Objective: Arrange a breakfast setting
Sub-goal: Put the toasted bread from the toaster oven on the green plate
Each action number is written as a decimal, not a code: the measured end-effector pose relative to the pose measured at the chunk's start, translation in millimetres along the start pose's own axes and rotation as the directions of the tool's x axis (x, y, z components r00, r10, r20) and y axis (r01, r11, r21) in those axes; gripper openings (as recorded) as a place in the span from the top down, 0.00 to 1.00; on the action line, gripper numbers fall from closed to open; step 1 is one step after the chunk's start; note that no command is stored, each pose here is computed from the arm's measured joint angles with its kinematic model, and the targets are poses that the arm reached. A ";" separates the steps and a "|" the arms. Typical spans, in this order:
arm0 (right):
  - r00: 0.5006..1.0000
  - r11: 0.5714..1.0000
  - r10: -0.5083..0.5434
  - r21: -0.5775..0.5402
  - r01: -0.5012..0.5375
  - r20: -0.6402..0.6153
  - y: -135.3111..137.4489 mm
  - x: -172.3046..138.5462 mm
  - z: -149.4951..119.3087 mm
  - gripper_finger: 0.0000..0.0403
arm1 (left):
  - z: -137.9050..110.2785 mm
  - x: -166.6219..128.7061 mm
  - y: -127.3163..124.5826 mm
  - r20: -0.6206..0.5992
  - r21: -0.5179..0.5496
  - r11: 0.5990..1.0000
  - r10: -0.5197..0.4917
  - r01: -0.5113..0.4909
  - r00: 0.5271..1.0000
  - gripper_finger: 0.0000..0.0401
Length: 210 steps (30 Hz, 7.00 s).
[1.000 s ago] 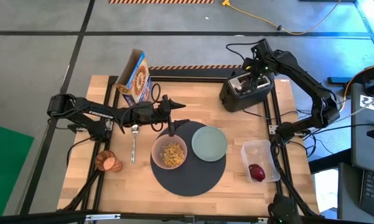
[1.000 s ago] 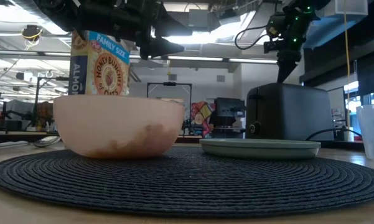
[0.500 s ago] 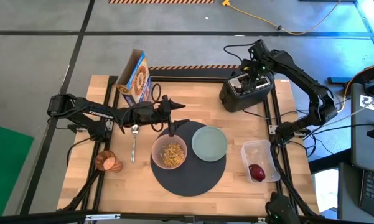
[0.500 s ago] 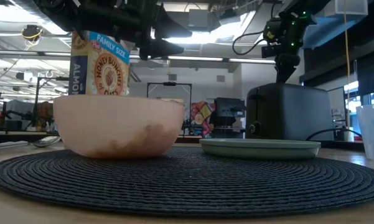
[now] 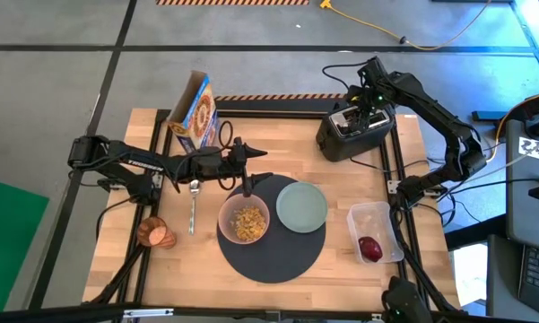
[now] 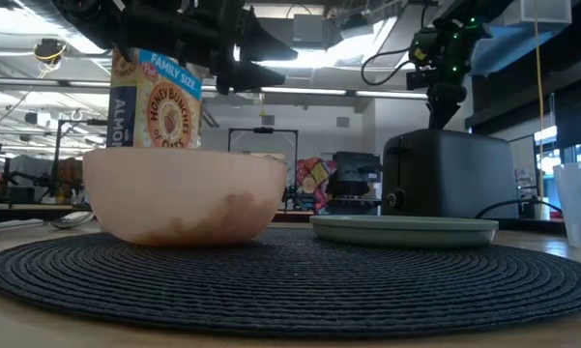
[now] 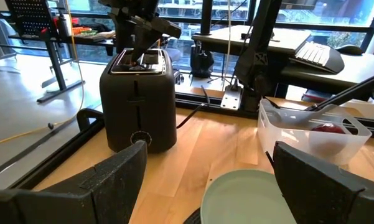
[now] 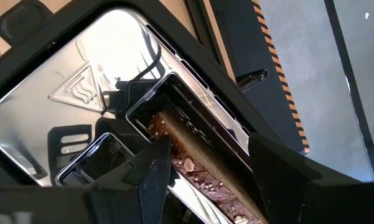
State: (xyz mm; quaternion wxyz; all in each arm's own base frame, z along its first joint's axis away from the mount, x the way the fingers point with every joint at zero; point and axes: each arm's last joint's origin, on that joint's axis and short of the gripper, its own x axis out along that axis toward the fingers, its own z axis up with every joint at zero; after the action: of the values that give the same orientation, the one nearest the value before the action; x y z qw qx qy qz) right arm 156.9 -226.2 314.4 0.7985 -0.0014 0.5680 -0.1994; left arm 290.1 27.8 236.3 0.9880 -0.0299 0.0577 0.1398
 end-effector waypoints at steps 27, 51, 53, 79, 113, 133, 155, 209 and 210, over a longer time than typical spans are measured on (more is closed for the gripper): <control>0.999 1.000 -0.014 0.013 0.015 -0.032 -3.3 9.6 2.2 0.62 | -1.6 0.0 1.1 -0.014 0.024 0.999 0.028 -0.028 1.000 0.17; 0.990 0.987 -0.138 0.083 0.140 -0.031 -3.9 -6.4 -0.5 0.73 | -1.7 0.0 1.8 -0.014 0.032 0.998 0.050 -0.050 0.999 0.17; 0.986 0.983 -0.163 0.083 0.166 -0.036 -4.5 -8.2 -0.7 0.67 | -1.7 0.0 1.8 -0.014 0.032 0.998 0.050 -0.050 0.999 0.17; 0.998 0.998 -0.064 -0.008 0.063 -0.013 0.6 -9.0 -2.7 0.56 | -1.8 -0.1 1.8 -0.015 0.032 0.998 0.050 -0.050 0.999 0.17; 0.997 1.000 -0.003 -0.005 0.002 -0.076 0.9 4.1 -3.5 0.94 | -1.7 -0.1 1.8 -0.015 0.032 0.998 0.050 -0.050 0.999 0.17; 0.999 0.996 -0.014 0.090 0.011 0.034 -5.8 -47.5 11.3 0.99 | -2.9 0.2 4.1 -0.028 0.045 0.997 0.070 -0.068 0.997 0.17; 0.958 0.993 0.090 0.055 -0.109 0.272 21.5 -106.3 -7.8 1.00 | -3.0 0.2 4.1 -0.028 0.044 0.997 0.071 -0.069 0.997 0.17; 0.943 0.968 0.250 -0.072 -0.240 0.221 222.2 5.9 -13.9 1.00 | 1.8 -4.4 -18.6 0.033 0.086 0.996 -0.021 0.018 0.999 0.17; 0.939 0.966 0.258 -0.068 -0.249 0.227 224.1 9.6 -15.2 1.00 | 1.9 -4.3 -17.9 0.033 0.085 0.996 -0.019 0.016 0.999 0.17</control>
State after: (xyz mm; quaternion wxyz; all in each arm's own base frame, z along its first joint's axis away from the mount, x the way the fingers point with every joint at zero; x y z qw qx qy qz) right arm 216.8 -19.6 249.1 0.8786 0.0330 0.4693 -0.0823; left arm 291.2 9.6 239.4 0.9905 0.0140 0.0468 0.1289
